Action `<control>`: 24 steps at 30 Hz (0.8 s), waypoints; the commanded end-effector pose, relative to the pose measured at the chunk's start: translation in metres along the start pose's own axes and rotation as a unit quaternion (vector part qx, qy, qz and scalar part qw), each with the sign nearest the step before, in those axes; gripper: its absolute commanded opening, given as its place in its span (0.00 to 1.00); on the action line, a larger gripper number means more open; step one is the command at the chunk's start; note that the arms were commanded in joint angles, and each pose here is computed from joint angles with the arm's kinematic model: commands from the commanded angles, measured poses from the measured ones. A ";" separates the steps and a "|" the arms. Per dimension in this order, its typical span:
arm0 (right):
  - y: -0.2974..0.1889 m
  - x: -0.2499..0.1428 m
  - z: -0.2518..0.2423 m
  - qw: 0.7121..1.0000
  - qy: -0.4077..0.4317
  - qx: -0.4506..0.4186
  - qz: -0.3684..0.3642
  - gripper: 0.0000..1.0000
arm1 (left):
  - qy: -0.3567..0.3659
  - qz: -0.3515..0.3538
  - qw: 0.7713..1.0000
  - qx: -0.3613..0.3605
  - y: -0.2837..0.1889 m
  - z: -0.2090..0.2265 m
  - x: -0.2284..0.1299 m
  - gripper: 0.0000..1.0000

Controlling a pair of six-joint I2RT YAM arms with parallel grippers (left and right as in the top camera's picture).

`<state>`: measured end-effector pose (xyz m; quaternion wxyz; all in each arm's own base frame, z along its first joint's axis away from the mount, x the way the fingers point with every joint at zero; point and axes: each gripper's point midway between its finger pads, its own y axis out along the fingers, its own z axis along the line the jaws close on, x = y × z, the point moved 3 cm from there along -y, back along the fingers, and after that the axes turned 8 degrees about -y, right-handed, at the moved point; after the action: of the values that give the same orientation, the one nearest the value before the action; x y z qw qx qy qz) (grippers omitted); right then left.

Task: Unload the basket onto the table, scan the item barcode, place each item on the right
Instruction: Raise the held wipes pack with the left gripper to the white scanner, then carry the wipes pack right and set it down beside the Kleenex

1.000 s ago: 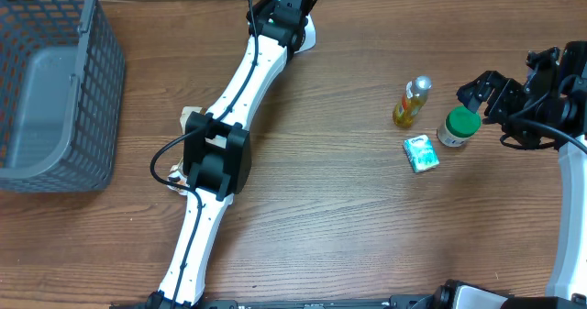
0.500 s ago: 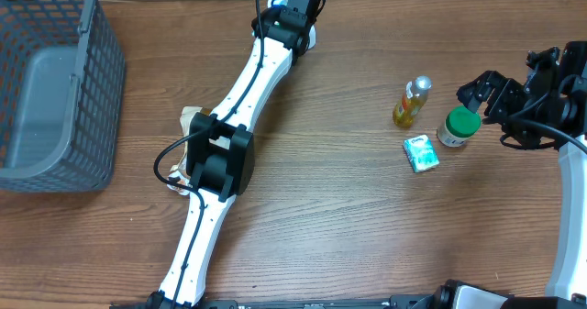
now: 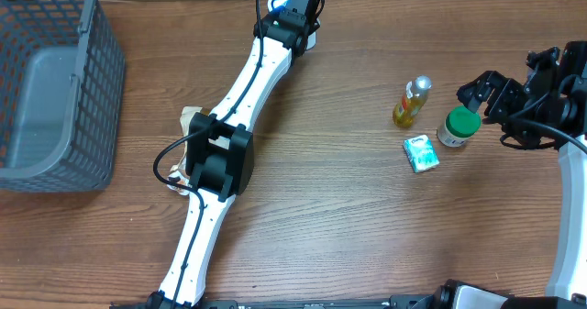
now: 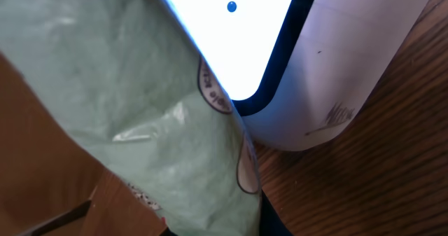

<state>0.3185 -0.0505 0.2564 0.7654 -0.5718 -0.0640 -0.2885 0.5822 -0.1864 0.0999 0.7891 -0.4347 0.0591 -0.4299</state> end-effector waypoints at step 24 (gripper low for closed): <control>-0.008 0.003 0.002 1.000 -0.003 0.000 -0.014 1.00 | -0.300 -0.129 0.930 -0.166 -0.178 0.059 0.035 0.04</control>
<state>0.3184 -0.0505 0.2564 0.7654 -0.5718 -0.0640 -0.2883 0.5530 -0.1977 0.1949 0.7273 -0.5722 -0.1035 -0.3645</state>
